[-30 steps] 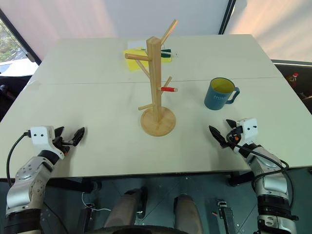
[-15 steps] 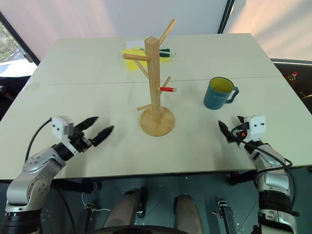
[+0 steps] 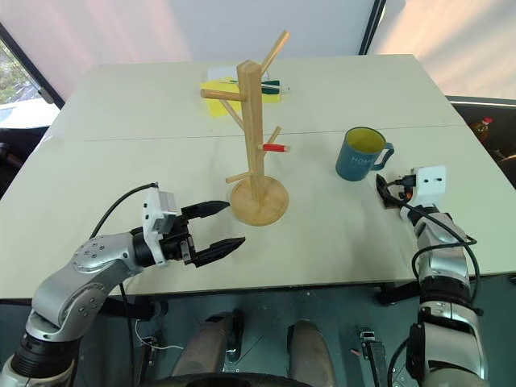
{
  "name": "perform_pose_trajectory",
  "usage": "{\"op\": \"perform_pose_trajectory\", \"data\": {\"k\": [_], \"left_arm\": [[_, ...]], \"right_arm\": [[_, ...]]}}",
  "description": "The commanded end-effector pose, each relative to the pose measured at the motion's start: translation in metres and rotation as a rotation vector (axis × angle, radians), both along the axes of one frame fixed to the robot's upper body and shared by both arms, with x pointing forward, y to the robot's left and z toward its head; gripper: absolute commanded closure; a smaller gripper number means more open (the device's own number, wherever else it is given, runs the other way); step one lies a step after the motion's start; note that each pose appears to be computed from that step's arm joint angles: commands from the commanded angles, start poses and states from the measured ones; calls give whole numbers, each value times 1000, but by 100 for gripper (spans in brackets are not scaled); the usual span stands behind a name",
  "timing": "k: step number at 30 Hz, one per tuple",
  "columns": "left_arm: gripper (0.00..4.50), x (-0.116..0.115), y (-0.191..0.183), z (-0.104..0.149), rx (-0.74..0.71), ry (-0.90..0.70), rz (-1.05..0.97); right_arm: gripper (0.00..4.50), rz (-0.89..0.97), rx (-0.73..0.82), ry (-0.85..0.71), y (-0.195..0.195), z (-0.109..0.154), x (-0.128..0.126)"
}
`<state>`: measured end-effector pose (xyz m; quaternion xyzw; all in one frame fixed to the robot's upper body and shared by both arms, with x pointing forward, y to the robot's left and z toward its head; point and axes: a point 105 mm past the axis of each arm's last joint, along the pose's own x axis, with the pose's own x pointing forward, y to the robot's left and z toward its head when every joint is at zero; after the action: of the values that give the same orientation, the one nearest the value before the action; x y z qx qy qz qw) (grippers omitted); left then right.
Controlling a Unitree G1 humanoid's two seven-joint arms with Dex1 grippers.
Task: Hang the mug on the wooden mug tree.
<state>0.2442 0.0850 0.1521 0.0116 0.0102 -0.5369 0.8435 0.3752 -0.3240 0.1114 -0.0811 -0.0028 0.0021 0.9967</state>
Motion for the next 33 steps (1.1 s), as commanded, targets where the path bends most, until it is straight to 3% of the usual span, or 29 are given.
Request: {"op": "perform_pose_trajectory", "data": {"k": [1, 18, 21, 28, 33], "left_arm": [[0, -4, -1, 6, 12, -43, -5], [0, -3, 1, 11, 7, -62, -1], [0, -3, 2, 10, 11, -61, 2], [0, -2, 3, 9, 9, -62, 9], [0, -2, 5, 9, 7, -63, 17]], "right_arm": [[5, -13, -39, -55, -7, 20, 6], [5, 67, -7, -22, 5, 27, 30], [87, 98, 15, -28, 9, 28, 32], [448, 157, 41, -36, 17, 30, 33], [448, 179, 37, -59, 20, 33, 30]]}}
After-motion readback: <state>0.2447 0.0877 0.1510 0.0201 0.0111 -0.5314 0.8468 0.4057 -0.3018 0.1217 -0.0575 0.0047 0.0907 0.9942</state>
